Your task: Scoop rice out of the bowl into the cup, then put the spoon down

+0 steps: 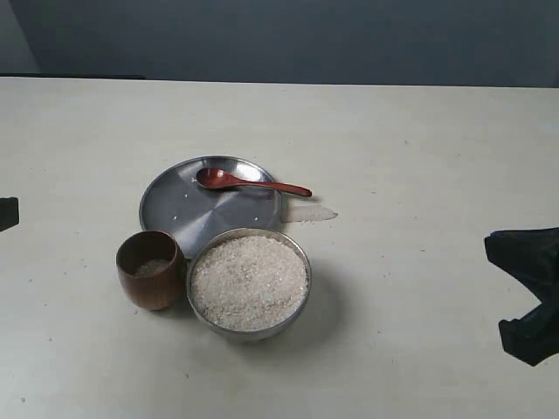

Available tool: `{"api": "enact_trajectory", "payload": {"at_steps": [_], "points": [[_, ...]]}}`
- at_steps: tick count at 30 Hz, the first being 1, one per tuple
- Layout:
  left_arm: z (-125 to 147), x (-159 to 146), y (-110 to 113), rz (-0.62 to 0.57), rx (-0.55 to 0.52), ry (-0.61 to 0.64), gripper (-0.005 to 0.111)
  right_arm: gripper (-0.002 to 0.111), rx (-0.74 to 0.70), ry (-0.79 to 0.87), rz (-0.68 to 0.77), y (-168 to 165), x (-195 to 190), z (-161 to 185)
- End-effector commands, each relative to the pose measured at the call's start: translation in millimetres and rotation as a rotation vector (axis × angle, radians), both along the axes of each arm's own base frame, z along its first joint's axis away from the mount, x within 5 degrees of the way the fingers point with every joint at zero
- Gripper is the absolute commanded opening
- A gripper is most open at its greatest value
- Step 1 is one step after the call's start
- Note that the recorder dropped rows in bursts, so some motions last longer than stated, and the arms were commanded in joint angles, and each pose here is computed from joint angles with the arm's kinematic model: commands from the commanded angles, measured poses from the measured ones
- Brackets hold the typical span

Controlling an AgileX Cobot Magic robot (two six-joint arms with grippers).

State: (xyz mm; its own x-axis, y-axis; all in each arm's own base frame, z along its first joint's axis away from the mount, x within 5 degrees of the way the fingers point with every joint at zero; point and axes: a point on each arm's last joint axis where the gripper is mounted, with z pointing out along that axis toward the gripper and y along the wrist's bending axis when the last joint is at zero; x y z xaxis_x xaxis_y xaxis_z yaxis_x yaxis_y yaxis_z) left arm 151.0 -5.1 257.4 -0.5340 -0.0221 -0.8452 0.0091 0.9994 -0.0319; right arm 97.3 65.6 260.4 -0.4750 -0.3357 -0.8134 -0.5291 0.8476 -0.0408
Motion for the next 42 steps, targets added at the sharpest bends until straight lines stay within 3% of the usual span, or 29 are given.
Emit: {"api": "enact_trajectory", "payload": {"at_steps": [1,11,15,34,42], "points": [[3,2,0,-0.004,0.005,-0.013,0.0,0.0,0.004,-0.002,-0.005,-1,-1,-1],[3,2,0,-0.004,0.005,-0.013,0.0,0.0,0.079,-0.092,-0.027,-14,-12,12],[3,2,0,-0.004,0.005,-0.013,0.0,0.0,0.175,-0.115,-0.11,-25,-20,18],[3,2,0,-0.005,0.005,-0.016,0.0,0.0,0.23,-0.264,-0.618,-69,-38,27],[3,2,0,-0.005,0.005,-0.016,0.0,0.0,0.254,-0.391,-0.649,-72,-42,8]]}}
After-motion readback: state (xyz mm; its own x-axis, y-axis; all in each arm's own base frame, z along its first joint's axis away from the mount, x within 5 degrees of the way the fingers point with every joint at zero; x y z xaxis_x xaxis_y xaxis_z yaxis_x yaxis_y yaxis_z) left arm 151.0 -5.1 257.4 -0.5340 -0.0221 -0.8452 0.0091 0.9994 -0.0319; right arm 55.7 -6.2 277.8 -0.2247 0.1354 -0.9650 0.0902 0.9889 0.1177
